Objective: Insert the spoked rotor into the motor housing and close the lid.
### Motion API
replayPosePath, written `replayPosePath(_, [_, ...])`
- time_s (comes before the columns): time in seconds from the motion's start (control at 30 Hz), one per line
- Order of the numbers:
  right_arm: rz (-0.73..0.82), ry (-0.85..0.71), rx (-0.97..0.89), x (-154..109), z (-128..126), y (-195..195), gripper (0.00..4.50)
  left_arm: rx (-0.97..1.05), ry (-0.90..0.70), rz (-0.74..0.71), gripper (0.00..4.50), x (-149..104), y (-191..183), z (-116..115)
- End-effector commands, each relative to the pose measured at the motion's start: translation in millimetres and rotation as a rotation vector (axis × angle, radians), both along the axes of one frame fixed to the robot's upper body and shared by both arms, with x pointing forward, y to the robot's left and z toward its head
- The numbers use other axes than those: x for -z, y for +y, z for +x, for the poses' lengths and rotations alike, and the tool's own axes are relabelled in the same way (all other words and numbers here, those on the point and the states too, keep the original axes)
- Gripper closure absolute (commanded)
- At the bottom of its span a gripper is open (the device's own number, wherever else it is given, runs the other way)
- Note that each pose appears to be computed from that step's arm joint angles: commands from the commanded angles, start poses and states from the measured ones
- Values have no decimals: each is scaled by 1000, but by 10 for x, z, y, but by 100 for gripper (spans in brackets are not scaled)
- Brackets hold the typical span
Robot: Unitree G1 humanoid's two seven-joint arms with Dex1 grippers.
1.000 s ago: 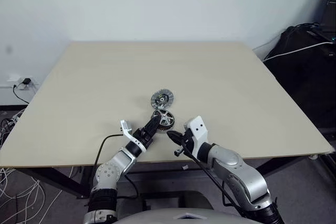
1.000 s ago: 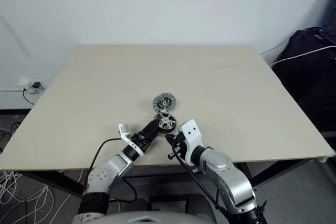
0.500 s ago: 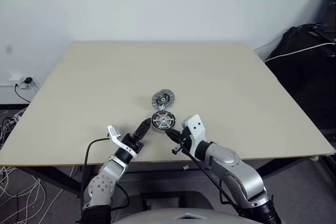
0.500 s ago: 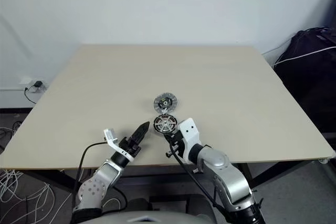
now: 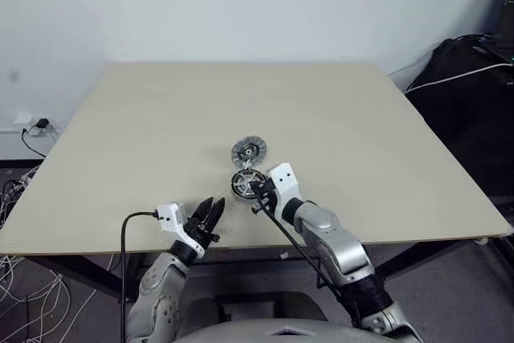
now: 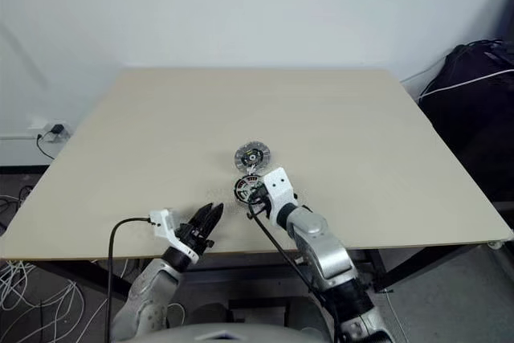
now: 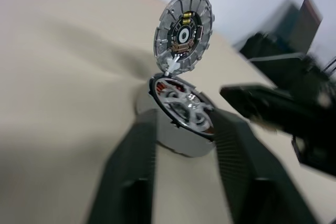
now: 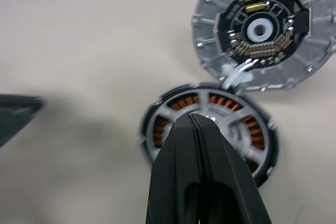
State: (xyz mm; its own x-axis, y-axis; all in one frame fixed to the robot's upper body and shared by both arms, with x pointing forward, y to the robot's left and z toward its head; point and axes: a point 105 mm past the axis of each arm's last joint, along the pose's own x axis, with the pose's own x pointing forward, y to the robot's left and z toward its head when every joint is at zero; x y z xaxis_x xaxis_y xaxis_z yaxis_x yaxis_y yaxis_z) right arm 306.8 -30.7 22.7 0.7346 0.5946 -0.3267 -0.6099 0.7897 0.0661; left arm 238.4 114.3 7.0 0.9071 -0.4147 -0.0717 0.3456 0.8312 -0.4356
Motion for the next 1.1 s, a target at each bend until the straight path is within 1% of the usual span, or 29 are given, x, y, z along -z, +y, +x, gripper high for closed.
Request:
replayPosePath(0.03, [-15,-60,33,-115,175,46,450,43,-91,137,392,-105,-74,8])
replayPosePath(0.07, [-13,-65,33,-137,208,76,450,54,-101,167,427,-104,-88,4])
replayPosePath(0.1, [-12,-72,33,-158,235,102,450,57,-112,192,439,-108,-93,4])
replayPosePath(0.2, [5,-89,34,-228,320,189,450,62,-123,241,439,-105,-109,10])
replayPosePath(0.27, [8,-96,34,-252,364,237,450,74,-116,248,439,-84,-127,2])
replayPosePath(0.4, [-1,-93,31,-216,408,278,450,80,-101,247,439,-36,-117,-7])
replayPosePath(0.47, [-13,-74,35,-152,414,270,450,82,-96,247,439,-17,-111,-10])
replayPosePath(0.53, [-50,-23,46,16,403,217,450,88,-90,247,439,10,-106,-15])
replayPosePath(0.63, [-81,20,56,165,384,161,450,90,-85,246,439,32,-98,-20])
replayPosePath(0.7, [-125,66,70,310,358,86,450,93,-82,245,439,48,-95,-20])
replayPosePath(0.77, [-149,81,76,371,343,48,450,95,-79,243,439,59,-96,-19])
replayPosePath(0.83, [-133,76,71,341,337,61,450,97,-78,242,439,64,-97,-18])
replayPosePath(0.93, [-80,33,51,185,341,100,450,105,-80,243,439,67,-111,-15])
replayPosePath(1.0, [-57,-10,0,37,313,126,450,113,-85,244,439,63,-126,-13])
replayPosePath(1.1, [-95,-35,-111,-76,204,127,450,117,-88,242,439,61,-139,-10])
